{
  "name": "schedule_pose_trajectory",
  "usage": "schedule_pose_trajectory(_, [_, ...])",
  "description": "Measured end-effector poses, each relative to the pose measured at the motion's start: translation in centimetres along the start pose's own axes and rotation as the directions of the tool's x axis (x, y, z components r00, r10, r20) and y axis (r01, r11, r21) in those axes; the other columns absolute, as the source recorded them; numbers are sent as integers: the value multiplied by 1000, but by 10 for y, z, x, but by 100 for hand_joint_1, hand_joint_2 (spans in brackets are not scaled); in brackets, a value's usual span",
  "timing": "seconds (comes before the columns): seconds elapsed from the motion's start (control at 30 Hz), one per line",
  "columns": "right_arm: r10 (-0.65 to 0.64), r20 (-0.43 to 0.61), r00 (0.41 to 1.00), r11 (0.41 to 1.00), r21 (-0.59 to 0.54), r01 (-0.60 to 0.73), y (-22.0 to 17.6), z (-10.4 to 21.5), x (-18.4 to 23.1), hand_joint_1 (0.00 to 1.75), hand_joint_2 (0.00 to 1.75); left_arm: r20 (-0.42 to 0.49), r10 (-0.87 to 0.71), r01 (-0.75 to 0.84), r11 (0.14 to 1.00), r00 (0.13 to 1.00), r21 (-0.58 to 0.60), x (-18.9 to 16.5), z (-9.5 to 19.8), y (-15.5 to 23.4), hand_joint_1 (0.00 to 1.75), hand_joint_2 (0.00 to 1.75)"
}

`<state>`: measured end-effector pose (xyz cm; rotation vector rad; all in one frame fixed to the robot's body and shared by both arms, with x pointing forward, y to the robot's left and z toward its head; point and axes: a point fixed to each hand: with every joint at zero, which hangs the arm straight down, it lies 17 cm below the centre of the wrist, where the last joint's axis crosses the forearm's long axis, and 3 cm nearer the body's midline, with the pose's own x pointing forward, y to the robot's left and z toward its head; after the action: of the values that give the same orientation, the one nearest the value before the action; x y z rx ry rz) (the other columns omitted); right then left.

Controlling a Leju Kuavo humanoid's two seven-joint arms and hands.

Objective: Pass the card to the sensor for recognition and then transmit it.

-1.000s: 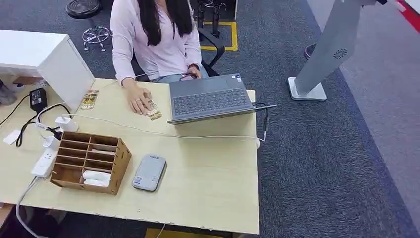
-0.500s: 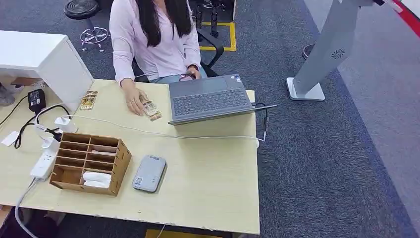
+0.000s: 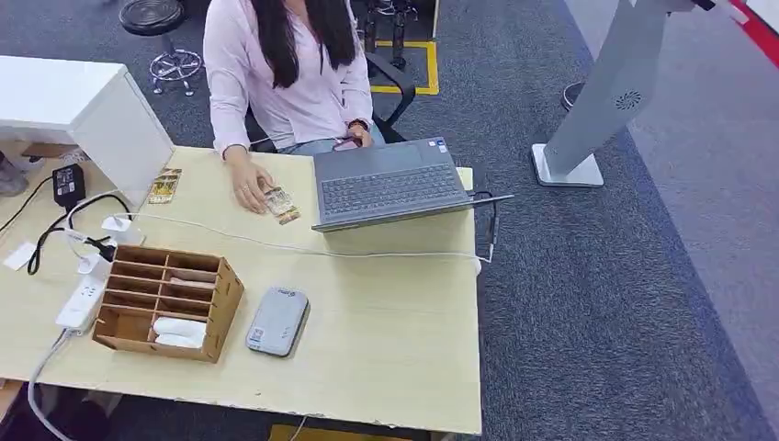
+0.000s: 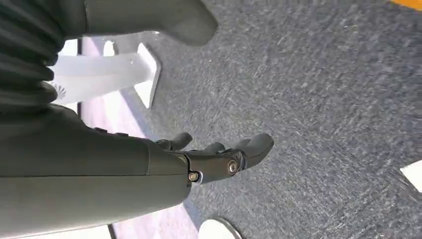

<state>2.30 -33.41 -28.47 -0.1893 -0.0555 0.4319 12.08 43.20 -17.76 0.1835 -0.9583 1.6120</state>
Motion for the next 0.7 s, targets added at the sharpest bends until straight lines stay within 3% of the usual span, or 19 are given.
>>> schedule_pose_trajectory(0.33, [-85, 28, 996, 996, -1, 85, 1, 0, 5, 0, 0, -181, -215, 196, 973, 960, -119, -55, 1, -28, 0, 0])
schedule_pose_trajectory(0.7, [-155, 54, 986, 988, 9, 155, 4, 2, 11, 0, 0, -267, -397, 346, 913, 878, -217, -90, 10, -35, 0, 0])
